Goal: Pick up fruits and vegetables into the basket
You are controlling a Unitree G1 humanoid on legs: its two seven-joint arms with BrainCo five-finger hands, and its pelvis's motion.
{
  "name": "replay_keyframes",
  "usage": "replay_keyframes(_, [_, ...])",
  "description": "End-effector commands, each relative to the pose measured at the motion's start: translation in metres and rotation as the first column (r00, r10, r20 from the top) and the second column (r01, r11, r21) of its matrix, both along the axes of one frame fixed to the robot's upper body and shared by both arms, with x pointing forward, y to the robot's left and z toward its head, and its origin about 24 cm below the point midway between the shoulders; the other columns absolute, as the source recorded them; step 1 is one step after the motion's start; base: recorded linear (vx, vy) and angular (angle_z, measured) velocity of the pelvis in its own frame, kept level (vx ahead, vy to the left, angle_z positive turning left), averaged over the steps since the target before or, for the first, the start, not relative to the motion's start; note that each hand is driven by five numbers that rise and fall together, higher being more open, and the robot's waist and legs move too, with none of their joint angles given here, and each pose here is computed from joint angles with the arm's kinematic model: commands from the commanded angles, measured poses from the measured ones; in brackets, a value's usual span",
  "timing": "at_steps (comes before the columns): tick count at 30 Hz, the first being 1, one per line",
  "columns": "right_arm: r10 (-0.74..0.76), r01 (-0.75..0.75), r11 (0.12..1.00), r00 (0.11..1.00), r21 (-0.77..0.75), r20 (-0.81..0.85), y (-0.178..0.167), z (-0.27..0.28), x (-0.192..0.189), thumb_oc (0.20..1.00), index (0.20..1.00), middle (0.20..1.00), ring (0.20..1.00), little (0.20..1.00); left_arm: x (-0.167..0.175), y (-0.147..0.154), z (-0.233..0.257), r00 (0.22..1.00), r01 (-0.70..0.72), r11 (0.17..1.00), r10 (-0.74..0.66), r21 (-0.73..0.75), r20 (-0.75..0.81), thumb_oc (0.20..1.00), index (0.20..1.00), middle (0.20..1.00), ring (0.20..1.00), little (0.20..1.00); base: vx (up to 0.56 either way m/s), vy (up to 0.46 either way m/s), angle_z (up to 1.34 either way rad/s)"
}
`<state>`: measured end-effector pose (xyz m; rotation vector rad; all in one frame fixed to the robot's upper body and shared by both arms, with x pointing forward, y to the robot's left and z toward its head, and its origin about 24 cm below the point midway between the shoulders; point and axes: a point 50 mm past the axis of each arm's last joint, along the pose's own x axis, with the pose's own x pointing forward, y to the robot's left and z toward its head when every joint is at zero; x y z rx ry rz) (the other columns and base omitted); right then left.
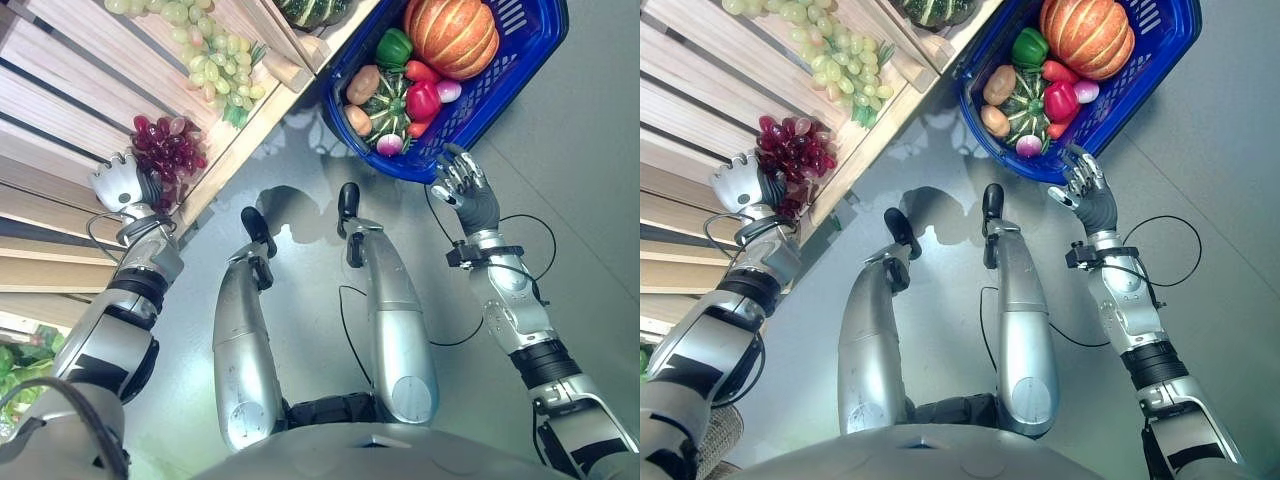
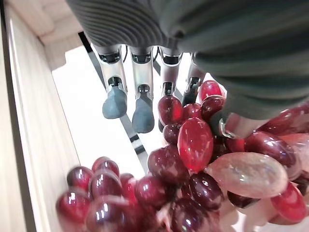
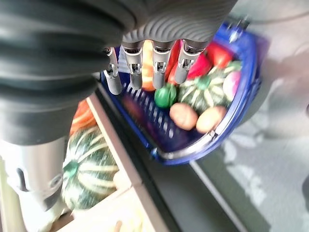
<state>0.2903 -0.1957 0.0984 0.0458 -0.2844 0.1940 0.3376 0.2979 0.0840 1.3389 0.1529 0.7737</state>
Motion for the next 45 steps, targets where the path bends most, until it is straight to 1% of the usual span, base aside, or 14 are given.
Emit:
replay_keyframes(1, [0.122, -0.113, 0.991, 0.980, -0.067, 0.155, 0.014, 0.024, -0.013, 1.000, 1.000, 1.000, 1.000, 1.000, -0.010, 0.010, -0.014, 0.997, 0.043, 0.966, -0.024, -0.254, 0.076, 0.200, 0.200, 0.200, 0.200, 0.200, 0.00, 0.000, 0.00])
replay_keyframes(3, [0.150, -0.139, 0.988, 0.974, -0.073, 0.170, 0.019, 0.029, -0.014, 1.000, 1.000, 1.000, 1.000, 1.000, -0.006, -0.001, -0.013, 0.985, 0.136, 0.928, -0.088, -0.347, 0.149, 0.200, 0.200, 0.200, 0.200, 0.200, 0.00, -0.005, 0.02])
replay_keyframes(5, [0.162, -0.151, 0.986, 0.971, -0.075, 0.173, 0.022, 0.031, -0.014, 1.000, 1.000, 1.000, 1.000, 1.000, -0.005, -0.006, -0.013, 0.975, 0.187, 0.904, -0.125, -0.383, 0.182, 0.200, 0.200, 0.200, 0.200, 0.200, 0.00, -0.003, 0.04])
replay_keyframes(6, [0.179, -0.167, 0.983, 0.968, -0.078, 0.178, 0.024, 0.033, -0.014, 1.000, 1.000, 1.000, 1.000, 1.000, -0.004, -0.012, -0.012, 0.962, 0.242, 0.870, -0.158, -0.429, 0.223, 0.200, 0.200, 0.200, 0.200, 0.200, 0.00, 0.005, 0.03])
replay_keyframes(10, [0.255, -0.241, 0.966, 0.946, -0.094, 0.198, 0.035, 0.041, -0.018, 1.000, 1.000, 1.000, 1.000, 1.000, -0.008, -0.028, -0.009, 0.903, 0.396, 0.788, -0.239, -0.472, 0.358, 0.200, 0.200, 0.200, 0.200, 0.200, 0.01, 0.012, 0.05])
replay_keyframes(13, [0.301, -0.297, 0.953, 0.931, -0.051, 0.207, 0.041, 0.049, -0.019, 1.000, 1.000, 1.000, 1.000, 1.000, -0.012, -0.040, -0.002, 0.840, 0.508, 0.735, -0.308, -0.448, 0.446, 0.200, 0.200, 0.200, 0.200, 0.200, 0.01, 0.003, 0.01])
replay_keyframes(14, [0.309, -0.305, 0.951, 0.927, -0.053, 0.214, 0.043, 0.052, -0.019, 1.000, 1.000, 1.000, 1.000, 1.000, -0.016, -0.044, 0.004, 0.802, 0.562, 0.717, -0.350, -0.412, 0.484, 0.200, 0.200, 0.200, 0.200, 0.200, 0.03, 0.014, 0.03])
replay_keyframes(18, [0.340, -0.320, 0.940, 0.902, -0.117, 0.265, 0.054, 0.068, -0.021, 1.000, 1.000, 1.000, 1.000, 1.000, -0.022, -0.053, 0.023, 0.723, 0.654, 0.670, -0.416, -0.352, 0.552, 0.200, 0.200, 0.200, 0.200, 0.200, 0.03, 0.007, 0.07])
replay_keyframes(23, [0.362, -0.325, 0.930, 0.892, -0.173, 0.271, 0.066, 0.081, -0.019, 1.000, 1.000, 1.000, 1.000, 1.000, -0.031, -0.060, 0.039, 0.649, 0.728, 0.616, -0.475, -0.302, 0.595, 0.200, 0.200, 0.200, 0.200, 0.200, 0.01, 0.002, 0.02])
replay_keyframes(27, [0.329, -0.307, 0.943, 0.913, -0.127, 0.242, 0.066, 0.084, -0.016, 1.000, 1.000, 1.000, 1.000, 1.000, -0.039, -0.062, 0.047, 0.612, 0.761, 0.588, -0.510, -0.274, 0.604, 0.200, 0.200, 0.200, 0.200, 0.200, 0.09, -0.012, 0.08])
replay_keyframes(33, [0.321, -0.303, 0.946, 0.923, -0.113, 0.214, 0.068, 0.083, -0.013, 1.000, 1.000, 1.000, 1.000, 1.000, -0.044, -0.066, 0.052, 0.592, 0.774, 0.587, -0.539, -0.237, 0.599, 0.200, 0.200, 0.200, 0.200, 0.200, 0.06, -0.017, 0.06])
replay_keyframes(34, [0.299, -0.274, 0.951, 0.932, -0.142, 0.203, 0.074, 0.085, -0.012, 1.000, 1.000, 1.000, 1.000, 1.000, -0.050, -0.071, 0.059, 0.556, 0.799, 0.567, -0.568, -0.201, 0.606, 0.200, 0.200, 0.200, 0.200, 0.200, 0.13, -0.032, 0.02])
replay_keyframes(39, [0.250, -0.231, 0.966, 0.950, -0.115, 0.187, 0.079, 0.087, -0.010, 1.000, 1.000, 1.000, 1.000, 1.000, -0.057, -0.084, 0.063, 0.520, 0.825, 0.538, -0.606, -0.172, 0.602, 0.200, 0.200, 0.200, 0.200, 0.200, 0.16, -0.036, 0.08])
replay_keyframes(45, [0.213, -0.203, 0.976, 0.960, -0.076, 0.183, 0.081, 0.094, -0.010, 1.000, 1.000, 1.000, 1.000, 1.000, -0.064, -0.095, 0.071, 0.473, 0.844, 0.531, -0.666, -0.079, 0.577, 0.200, 0.200, 0.200, 0.200, 0.200, 0.11, -0.019, 0.03])
